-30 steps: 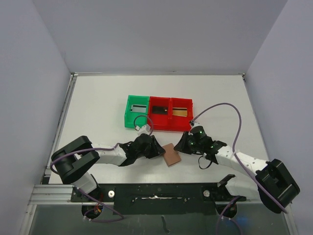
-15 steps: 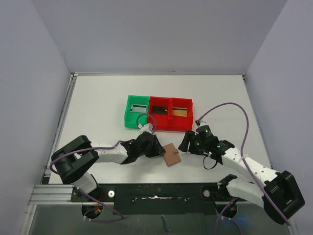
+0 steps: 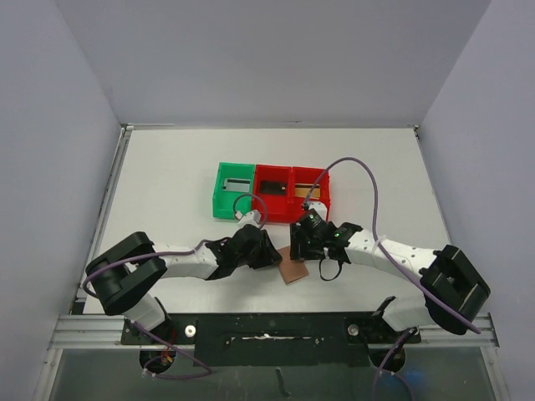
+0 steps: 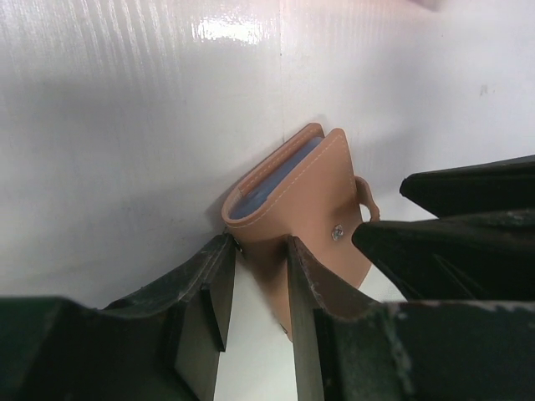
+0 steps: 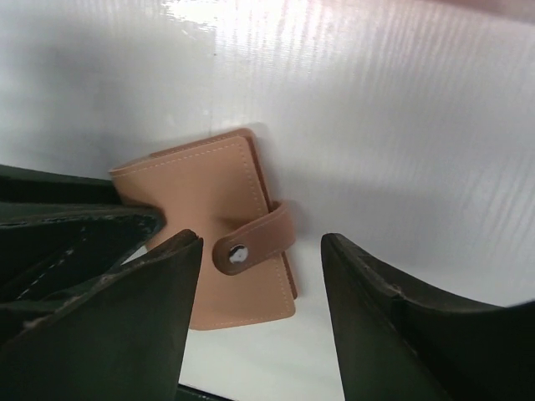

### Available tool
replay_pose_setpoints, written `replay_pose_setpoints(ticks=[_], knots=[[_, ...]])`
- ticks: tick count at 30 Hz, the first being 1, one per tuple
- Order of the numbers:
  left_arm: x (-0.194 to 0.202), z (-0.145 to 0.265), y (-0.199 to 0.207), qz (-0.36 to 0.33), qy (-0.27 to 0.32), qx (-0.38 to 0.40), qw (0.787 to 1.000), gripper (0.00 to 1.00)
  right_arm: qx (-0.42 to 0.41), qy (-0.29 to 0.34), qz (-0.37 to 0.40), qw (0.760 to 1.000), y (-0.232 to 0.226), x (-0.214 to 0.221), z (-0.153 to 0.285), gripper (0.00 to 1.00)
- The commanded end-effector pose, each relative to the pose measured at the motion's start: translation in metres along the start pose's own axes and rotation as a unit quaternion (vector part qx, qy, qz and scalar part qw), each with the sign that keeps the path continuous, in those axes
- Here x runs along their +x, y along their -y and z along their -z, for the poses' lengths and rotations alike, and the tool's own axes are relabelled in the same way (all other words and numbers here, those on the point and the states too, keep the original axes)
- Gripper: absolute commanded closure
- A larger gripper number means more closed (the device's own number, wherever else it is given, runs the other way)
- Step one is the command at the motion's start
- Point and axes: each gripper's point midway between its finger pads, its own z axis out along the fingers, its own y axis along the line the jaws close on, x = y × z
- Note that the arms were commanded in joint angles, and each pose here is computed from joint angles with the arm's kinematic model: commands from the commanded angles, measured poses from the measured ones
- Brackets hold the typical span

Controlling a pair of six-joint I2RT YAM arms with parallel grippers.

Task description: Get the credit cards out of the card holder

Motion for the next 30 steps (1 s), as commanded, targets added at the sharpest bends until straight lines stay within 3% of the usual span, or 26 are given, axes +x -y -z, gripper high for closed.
replay_pose_setpoints(ticks=[1, 12, 26, 30], knots=[[-0.013, 0.008, 0.017, -0.008, 0.024, 0.022, 0.999, 0.72, 0.033, 0.029, -0.004, 0.999, 0.009, -0.014, 0.004, 0.43], [-0.013, 0.007, 0.018, -0.01, 0.023, 0.019, 1.0, 0.72, 0.011, 0.021, -0.038, 0.999, 0.026, -0.007, 0.005, 0.67], [-0.013, 0.007, 0.017, -0.014, 0.021, 0.016, 1.0, 0.71, -0.049, 0.009, -0.009, 0.999, 0.011, -0.012, -0.005, 0.78], [-0.016, 0.009, 0.018, -0.019, 0.025, 0.014, 0.999, 0.71, -0.044, 0.004, -0.005, 0.999, 0.012, -0.012, -0.007, 0.92]])
